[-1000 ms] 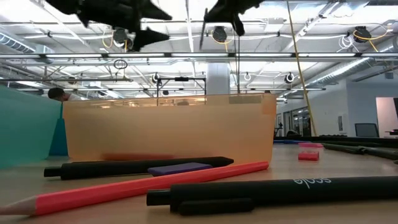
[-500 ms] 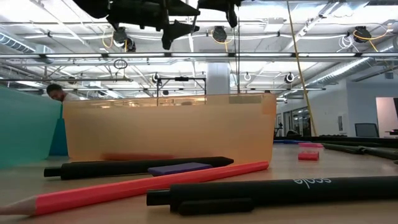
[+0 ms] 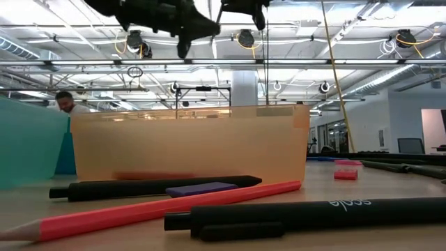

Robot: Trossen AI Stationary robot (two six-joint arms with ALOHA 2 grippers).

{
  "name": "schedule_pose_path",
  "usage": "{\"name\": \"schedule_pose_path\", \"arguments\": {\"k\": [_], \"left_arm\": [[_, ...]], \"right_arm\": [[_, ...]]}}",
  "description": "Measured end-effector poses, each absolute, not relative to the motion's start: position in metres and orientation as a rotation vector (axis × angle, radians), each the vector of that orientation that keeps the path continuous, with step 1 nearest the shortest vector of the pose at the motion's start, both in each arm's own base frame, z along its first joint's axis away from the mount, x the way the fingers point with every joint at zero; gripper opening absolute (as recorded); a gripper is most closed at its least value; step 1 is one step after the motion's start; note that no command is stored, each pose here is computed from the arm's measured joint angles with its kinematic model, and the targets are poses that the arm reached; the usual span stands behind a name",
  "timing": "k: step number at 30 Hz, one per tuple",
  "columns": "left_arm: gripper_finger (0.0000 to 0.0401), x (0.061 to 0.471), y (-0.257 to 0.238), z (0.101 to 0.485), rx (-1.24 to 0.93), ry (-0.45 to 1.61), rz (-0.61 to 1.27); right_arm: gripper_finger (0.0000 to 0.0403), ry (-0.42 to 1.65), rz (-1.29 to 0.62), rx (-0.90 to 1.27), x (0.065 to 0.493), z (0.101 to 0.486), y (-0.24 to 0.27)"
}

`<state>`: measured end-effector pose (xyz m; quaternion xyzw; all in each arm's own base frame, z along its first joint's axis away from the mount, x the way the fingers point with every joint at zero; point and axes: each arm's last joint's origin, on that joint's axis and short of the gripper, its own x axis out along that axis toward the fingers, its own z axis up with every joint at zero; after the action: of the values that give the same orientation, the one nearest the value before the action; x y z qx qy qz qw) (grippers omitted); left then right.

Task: Sort crayons/erasers/pens/pencils in bins
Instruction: Put the green pencil into yellow bin

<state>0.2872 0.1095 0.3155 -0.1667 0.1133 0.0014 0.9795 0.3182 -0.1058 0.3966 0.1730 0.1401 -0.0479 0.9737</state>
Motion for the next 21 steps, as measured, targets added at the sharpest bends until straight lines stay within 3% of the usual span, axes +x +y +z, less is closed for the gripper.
{"name": "schedule_pose_path", "arguments": {"k": [3, 9, 13, 21], "left_arm": [[0.0018, 0.271, 0.112, 0.329, -0.261, 0.399, 0.103], [0.0018, 0.218, 0.116, 0.338, -0.05, 0.99, 0.389], [0.0019, 0.193, 0.123, 0.31, -0.021, 1.293, 0.498], [0.0022, 0.173, 0.131, 0.217, -0.028, 1.602, 0.494]], "right_arm": [[0.0118, 0.326, -0.094, 0.348, 0.312, 0.396, -0.103], [0.0175, 0.576, -0.185, 0.338, 0.294, 0.381, -0.091], [0.0184, 0.761, -0.25, 0.275, 0.288, 0.368, -0.073], [0.0185, 0.879, -0.266, 0.225, 0.289, 0.358, -0.04]]}}
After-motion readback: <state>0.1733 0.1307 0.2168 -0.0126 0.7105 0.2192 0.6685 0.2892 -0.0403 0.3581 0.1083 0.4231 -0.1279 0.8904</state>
